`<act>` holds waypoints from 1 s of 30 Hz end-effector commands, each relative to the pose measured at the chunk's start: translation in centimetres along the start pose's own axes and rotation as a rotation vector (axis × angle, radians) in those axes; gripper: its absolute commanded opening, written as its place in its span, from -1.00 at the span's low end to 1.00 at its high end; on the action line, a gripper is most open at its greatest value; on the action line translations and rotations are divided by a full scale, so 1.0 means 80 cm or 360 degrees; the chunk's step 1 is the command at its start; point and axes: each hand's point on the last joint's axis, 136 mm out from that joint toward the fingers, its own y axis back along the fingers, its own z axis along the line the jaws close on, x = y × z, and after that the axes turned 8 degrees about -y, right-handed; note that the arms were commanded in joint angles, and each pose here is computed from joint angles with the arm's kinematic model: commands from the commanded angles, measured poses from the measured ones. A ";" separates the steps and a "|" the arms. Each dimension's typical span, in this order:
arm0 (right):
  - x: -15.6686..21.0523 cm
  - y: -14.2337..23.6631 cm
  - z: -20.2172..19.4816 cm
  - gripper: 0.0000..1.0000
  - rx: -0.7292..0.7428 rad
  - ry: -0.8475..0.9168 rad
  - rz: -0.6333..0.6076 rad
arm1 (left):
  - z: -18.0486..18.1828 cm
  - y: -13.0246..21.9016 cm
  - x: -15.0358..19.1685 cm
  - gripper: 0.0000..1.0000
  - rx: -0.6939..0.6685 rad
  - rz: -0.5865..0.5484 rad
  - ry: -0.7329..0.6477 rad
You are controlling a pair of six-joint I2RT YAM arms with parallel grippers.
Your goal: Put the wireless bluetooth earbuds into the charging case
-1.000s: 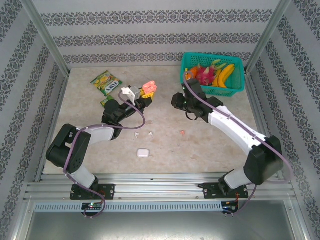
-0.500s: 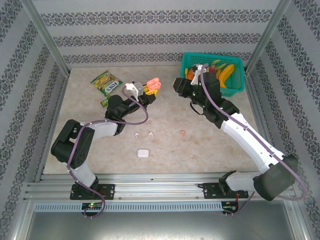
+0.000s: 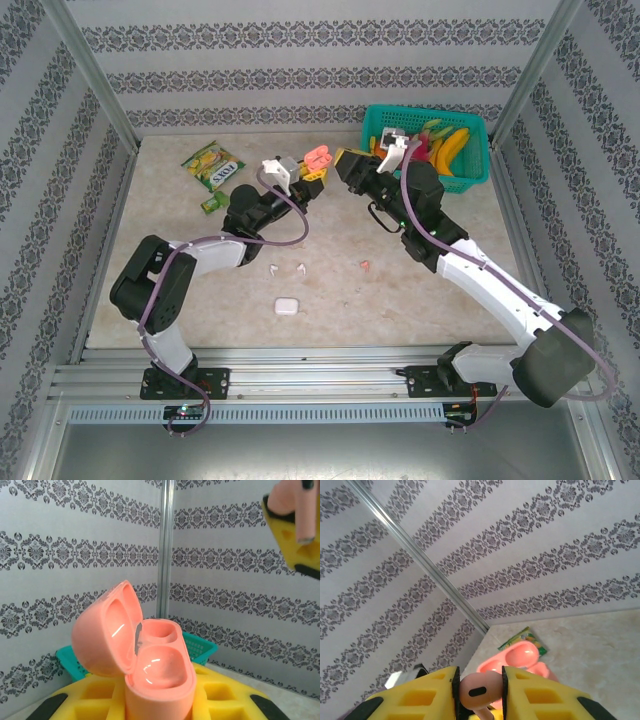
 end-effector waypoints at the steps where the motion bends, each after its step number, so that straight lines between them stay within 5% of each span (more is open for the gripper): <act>1: -0.009 -0.003 0.016 -0.42 -0.0089 -0.0036 -0.0106 | -0.002 -0.015 -0.002 -1.00 -0.0067 0.0006 -0.0105; 30: 0.032 -0.031 -0.024 -0.49 -0.0014 -0.0113 -0.0051 | -0.020 -0.027 -0.025 -1.00 -0.0121 -0.0047 -0.0164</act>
